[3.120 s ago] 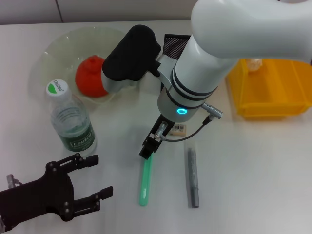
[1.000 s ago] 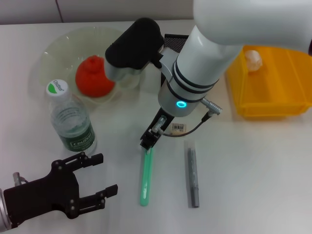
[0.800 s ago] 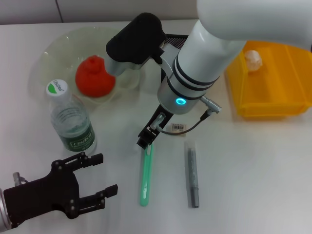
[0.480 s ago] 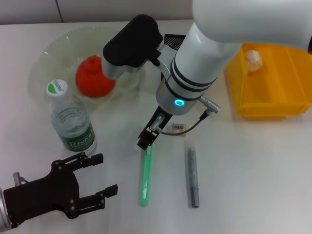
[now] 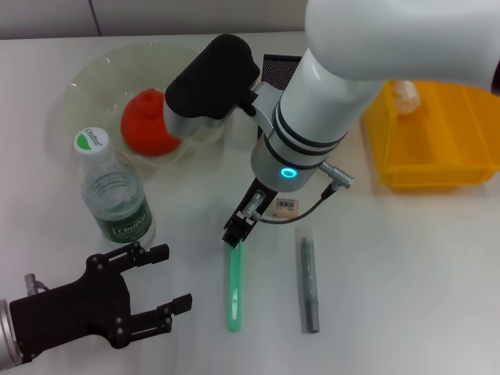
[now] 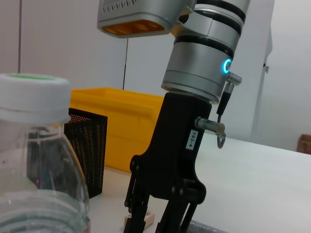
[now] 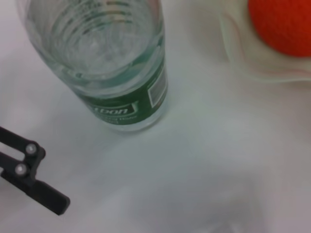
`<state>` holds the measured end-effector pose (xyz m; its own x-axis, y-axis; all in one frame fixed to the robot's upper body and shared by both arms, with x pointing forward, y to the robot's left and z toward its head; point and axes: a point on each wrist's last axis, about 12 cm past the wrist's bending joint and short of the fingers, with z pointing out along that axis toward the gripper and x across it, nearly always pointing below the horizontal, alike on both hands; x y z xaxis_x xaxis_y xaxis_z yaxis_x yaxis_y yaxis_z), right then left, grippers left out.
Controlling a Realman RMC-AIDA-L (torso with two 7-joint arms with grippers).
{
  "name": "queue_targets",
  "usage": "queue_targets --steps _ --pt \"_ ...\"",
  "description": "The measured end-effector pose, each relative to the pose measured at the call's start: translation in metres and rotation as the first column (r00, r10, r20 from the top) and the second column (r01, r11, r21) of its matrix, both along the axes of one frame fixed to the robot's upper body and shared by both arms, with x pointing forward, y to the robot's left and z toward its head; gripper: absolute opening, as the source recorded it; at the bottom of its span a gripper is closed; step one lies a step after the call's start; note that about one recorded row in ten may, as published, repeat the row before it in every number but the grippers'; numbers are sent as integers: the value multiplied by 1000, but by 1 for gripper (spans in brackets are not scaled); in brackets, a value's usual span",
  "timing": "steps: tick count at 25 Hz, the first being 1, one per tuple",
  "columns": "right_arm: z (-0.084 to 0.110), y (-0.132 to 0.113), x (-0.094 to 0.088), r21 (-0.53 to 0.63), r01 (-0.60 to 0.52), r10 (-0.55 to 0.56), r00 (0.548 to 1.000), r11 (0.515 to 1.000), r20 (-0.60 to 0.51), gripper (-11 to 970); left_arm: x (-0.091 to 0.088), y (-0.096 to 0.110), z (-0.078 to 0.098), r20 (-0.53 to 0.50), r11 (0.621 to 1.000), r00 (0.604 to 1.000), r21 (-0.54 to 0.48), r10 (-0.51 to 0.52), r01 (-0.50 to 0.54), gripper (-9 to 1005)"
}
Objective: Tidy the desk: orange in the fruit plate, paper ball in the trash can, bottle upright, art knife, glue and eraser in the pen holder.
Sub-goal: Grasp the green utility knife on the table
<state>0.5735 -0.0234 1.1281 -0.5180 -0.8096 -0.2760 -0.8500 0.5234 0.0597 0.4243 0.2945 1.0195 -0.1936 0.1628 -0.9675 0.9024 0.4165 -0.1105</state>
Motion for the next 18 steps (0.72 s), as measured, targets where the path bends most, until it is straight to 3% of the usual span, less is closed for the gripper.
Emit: queue_targets --steps 18 --pt "-8 -1 3 35 42 -42 999 998 -9 469 1 0 -1 -1 1000 1000 5 5 -5 772"
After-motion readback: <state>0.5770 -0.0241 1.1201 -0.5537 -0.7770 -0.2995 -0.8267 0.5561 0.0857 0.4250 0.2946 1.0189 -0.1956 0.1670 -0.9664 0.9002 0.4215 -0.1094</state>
